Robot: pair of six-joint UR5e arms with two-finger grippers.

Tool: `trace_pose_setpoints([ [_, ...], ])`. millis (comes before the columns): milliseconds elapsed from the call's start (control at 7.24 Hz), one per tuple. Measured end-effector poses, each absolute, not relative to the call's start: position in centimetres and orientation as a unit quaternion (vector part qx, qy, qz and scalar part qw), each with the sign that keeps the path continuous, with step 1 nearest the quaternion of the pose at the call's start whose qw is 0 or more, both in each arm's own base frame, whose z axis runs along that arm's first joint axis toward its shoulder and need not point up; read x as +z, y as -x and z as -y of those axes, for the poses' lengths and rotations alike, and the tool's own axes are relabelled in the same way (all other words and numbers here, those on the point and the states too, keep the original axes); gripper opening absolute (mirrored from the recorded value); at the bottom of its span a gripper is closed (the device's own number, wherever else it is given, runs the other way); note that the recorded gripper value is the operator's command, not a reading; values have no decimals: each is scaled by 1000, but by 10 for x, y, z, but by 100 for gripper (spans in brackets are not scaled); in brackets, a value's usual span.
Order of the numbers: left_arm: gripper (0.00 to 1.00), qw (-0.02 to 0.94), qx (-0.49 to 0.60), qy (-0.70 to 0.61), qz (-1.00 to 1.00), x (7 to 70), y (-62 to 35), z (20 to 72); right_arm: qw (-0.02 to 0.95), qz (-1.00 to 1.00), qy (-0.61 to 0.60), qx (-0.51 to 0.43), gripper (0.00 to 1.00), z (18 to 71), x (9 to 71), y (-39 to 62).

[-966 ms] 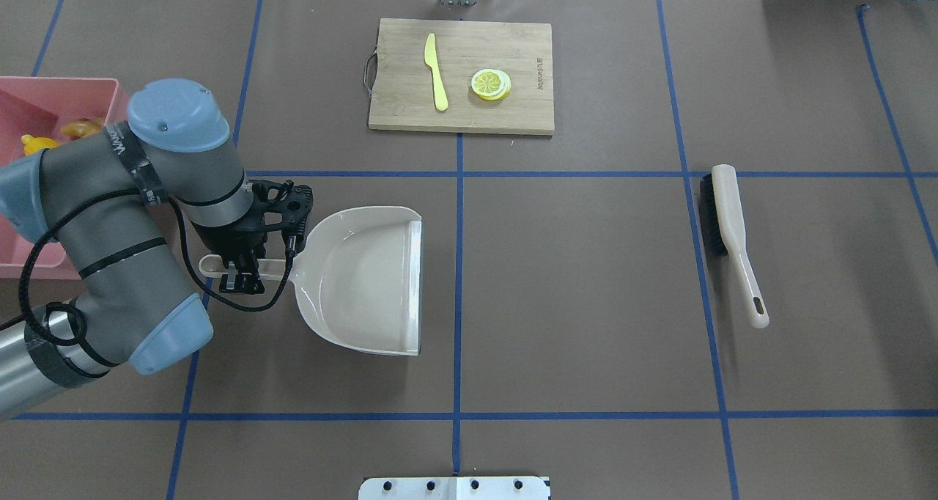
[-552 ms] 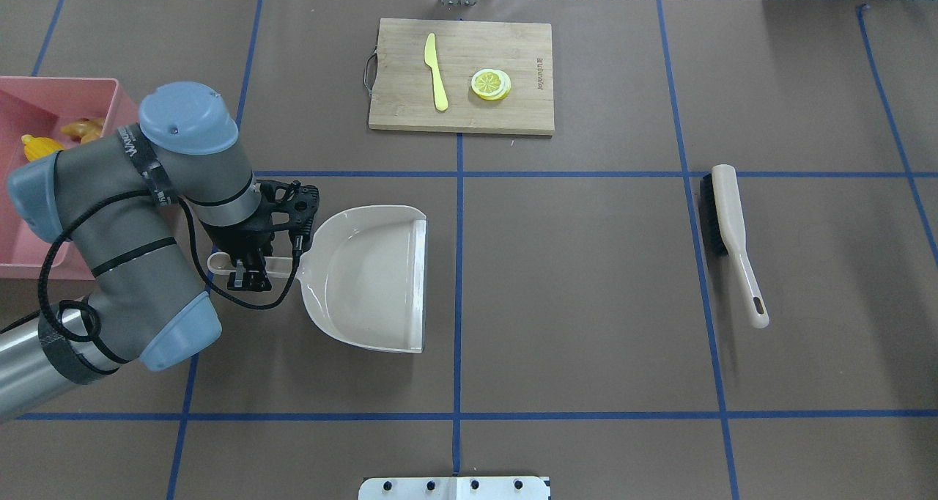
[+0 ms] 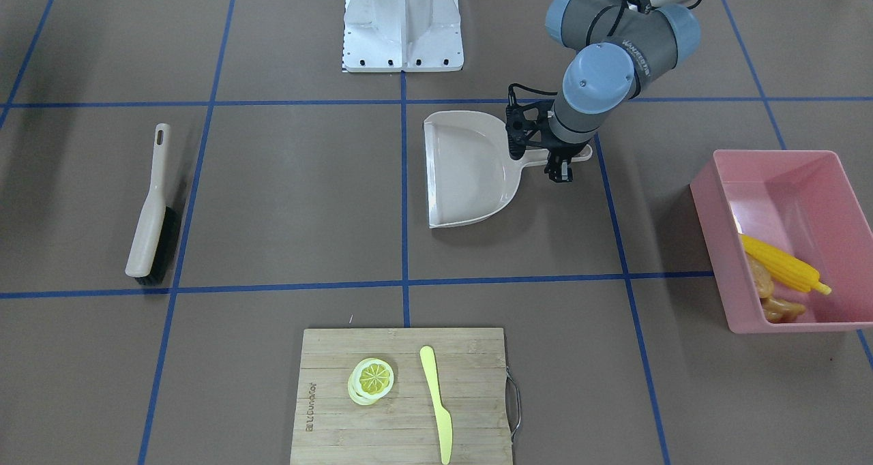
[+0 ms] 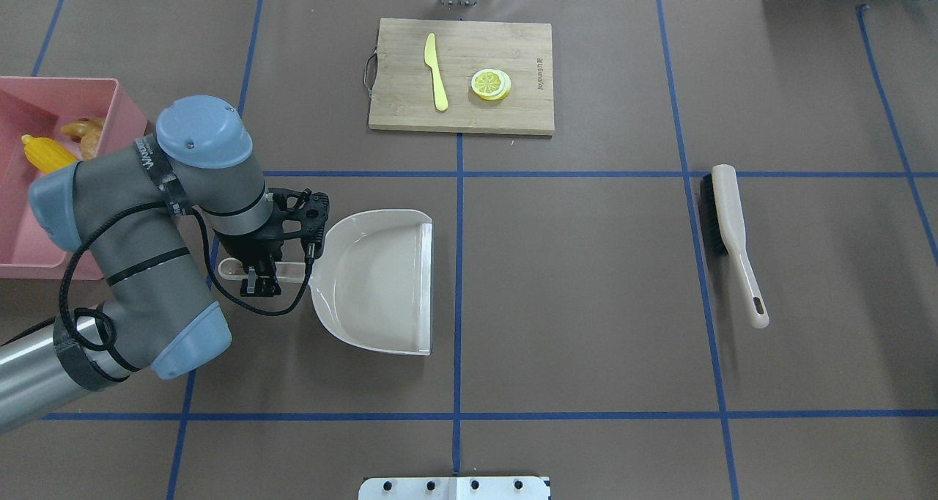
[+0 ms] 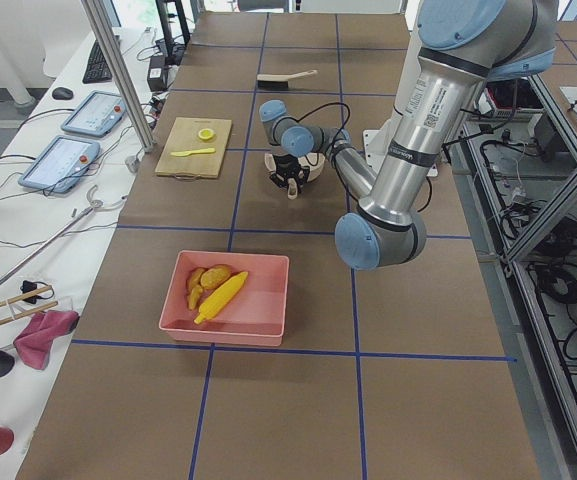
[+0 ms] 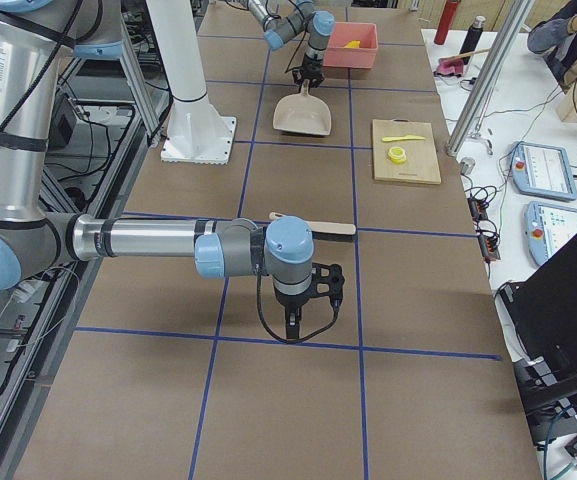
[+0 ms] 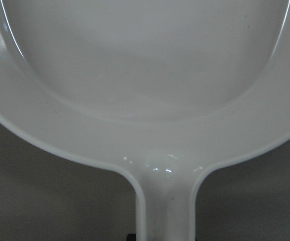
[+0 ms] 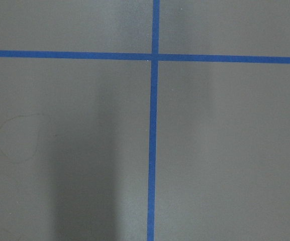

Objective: Sweep and dump trash into bin
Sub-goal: 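Set the dustpan flat and open the left gripper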

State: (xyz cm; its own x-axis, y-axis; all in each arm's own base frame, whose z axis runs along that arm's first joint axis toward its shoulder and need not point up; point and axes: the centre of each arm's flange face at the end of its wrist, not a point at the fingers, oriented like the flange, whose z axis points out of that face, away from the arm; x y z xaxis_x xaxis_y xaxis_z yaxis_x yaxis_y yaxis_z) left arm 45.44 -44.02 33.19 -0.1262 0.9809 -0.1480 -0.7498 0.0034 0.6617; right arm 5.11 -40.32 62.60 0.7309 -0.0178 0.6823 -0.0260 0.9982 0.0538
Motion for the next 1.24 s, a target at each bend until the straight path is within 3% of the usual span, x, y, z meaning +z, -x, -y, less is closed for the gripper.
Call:
trace_pose_setpoints([
  [138, 0, 634, 683, -185, -314, 332, -457, 439, 930, 367, -30, 2, 100, 403, 626, -51],
  [276, 55, 633, 683, -186, -313, 332, -459, 439, 930, 367, -30, 2, 100, 403, 626, -51],
  [414, 98, 632, 683, -188, -313, 331, -459, 439, 930, 367, -32, 1, 100, 403, 624, -51],
  [1242, 98, 654, 658, -200, -315, 321, -446, 444, 929, 367, -37, -1, 100, 404, 619, -51],
])
